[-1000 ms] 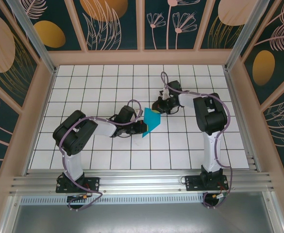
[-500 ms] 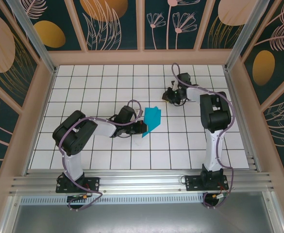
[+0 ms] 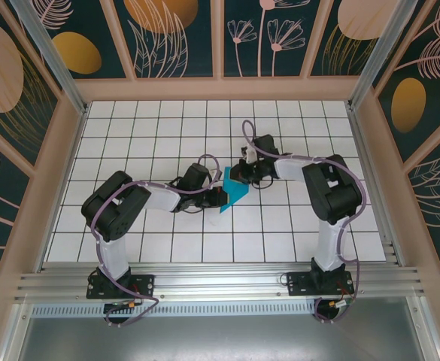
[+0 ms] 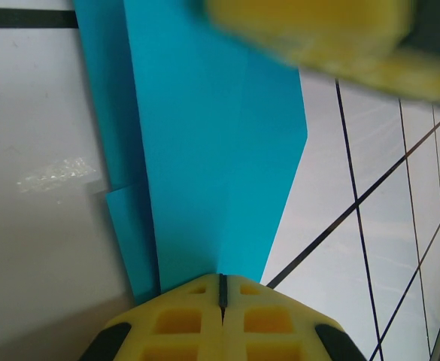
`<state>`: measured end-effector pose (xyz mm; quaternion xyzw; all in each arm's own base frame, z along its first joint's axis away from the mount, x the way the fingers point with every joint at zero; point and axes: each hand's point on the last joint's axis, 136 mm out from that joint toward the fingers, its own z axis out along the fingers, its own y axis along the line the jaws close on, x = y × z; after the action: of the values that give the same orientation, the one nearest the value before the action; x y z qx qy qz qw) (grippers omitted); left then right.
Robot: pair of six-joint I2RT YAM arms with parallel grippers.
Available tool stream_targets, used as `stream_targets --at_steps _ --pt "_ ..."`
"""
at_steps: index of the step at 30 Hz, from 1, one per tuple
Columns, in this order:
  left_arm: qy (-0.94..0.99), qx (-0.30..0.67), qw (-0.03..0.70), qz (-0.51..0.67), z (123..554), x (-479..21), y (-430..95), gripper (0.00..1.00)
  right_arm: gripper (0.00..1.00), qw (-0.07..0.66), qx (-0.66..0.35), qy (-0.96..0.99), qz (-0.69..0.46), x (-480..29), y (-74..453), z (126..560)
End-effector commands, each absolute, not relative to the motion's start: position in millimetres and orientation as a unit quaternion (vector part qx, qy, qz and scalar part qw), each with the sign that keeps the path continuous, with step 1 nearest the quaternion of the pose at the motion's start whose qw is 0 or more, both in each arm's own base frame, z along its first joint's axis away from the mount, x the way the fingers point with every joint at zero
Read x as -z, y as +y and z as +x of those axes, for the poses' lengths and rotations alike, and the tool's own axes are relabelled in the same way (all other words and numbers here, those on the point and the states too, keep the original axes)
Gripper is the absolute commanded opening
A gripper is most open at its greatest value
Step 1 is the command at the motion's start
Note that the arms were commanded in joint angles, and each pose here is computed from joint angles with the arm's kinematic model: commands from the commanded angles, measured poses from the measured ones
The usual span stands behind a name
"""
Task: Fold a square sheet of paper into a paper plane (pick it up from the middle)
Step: Fourth fold the wing at the center of the table.
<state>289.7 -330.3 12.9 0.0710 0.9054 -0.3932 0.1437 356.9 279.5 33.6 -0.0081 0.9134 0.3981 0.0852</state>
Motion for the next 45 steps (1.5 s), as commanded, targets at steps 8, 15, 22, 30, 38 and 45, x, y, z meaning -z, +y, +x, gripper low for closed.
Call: stream_targets --at_steps 8,15,22,30,38,45 --pt "0.962 0.267 0.027 0.043 232.1 55.5 -266.9 0.0 0.09 0.051 -0.313 0.948 0.034 31.6 252.8 346.3" --pt "0.957 0.282 0.002 0.064 213.8 42.5 -264.7 0.0 0.08 0.047 -0.297 0.953 0.041 40.2 246.7 342.0" --pt "0.961 0.265 -0.026 0.07 194.8 49.4 -252.2 0.0 0.08 0.048 -0.296 0.953 0.042 40.5 246.9 343.5" --pt "0.948 0.298 0.099 0.045 249.8 -20.4 -273.5 0.0 0.08 0.043 -0.299 0.952 0.041 40.9 248.1 339.8" --pt "0.889 0.438 0.107 0.079 271.0 -82.1 -334.5 0.06 0.08 0.039 -0.295 0.954 0.044 46.8 246.6 336.4" --pt "0.9 0.426 0.039 0.081 259.6 -35.7 -343.8 0.06 0.08 0.038 -0.293 0.954 0.043 47.9 246.0 335.6"
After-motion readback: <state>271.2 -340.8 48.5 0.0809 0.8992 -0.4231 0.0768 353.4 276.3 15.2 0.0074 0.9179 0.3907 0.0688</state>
